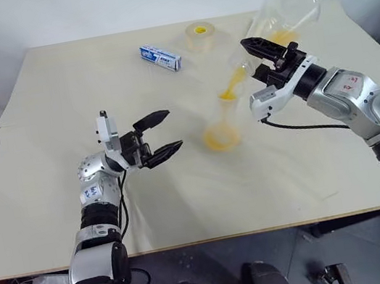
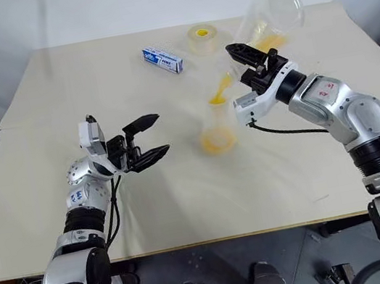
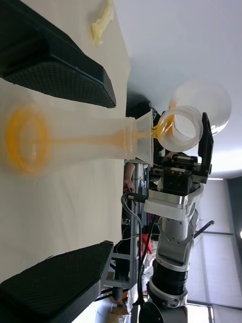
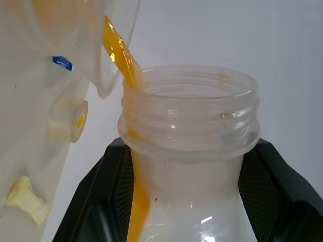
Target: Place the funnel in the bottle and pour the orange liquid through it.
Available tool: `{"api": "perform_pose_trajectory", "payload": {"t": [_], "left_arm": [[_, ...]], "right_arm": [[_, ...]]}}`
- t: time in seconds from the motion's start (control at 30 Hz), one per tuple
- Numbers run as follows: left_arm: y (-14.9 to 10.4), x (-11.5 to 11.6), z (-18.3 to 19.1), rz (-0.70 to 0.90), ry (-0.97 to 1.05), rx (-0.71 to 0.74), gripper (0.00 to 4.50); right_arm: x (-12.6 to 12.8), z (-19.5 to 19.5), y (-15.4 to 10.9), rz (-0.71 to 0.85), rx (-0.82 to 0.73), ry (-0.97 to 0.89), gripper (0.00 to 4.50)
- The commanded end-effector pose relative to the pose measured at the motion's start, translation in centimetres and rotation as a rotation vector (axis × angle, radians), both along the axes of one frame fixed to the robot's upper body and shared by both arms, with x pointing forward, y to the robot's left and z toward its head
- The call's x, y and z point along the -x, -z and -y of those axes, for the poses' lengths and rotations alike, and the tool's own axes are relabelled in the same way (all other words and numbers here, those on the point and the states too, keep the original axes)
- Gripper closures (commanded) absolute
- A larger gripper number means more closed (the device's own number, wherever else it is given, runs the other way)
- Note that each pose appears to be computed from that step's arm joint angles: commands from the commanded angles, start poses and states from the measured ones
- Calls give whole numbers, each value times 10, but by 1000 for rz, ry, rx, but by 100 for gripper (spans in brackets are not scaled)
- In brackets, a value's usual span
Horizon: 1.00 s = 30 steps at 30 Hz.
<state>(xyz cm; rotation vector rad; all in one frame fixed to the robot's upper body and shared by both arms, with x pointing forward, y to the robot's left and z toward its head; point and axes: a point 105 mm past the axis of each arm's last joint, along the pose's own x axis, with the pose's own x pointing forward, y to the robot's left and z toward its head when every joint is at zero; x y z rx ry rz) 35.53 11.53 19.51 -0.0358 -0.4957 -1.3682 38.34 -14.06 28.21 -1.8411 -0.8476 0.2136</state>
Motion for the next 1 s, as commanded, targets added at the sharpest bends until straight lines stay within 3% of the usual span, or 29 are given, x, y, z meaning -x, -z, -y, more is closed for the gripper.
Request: {"api": "perform_pose_trajectory", "payload": {"t": [0.03, 1.0], "left_arm": [[-5, 3, 0, 26, 6, 12, 0], [-6, 0, -3, 15, -5, 11, 0]], "right_arm": [[8, -2, -21, 78, 6, -25, 205], [7, -4, -24, 140, 69, -7, 205]]}}
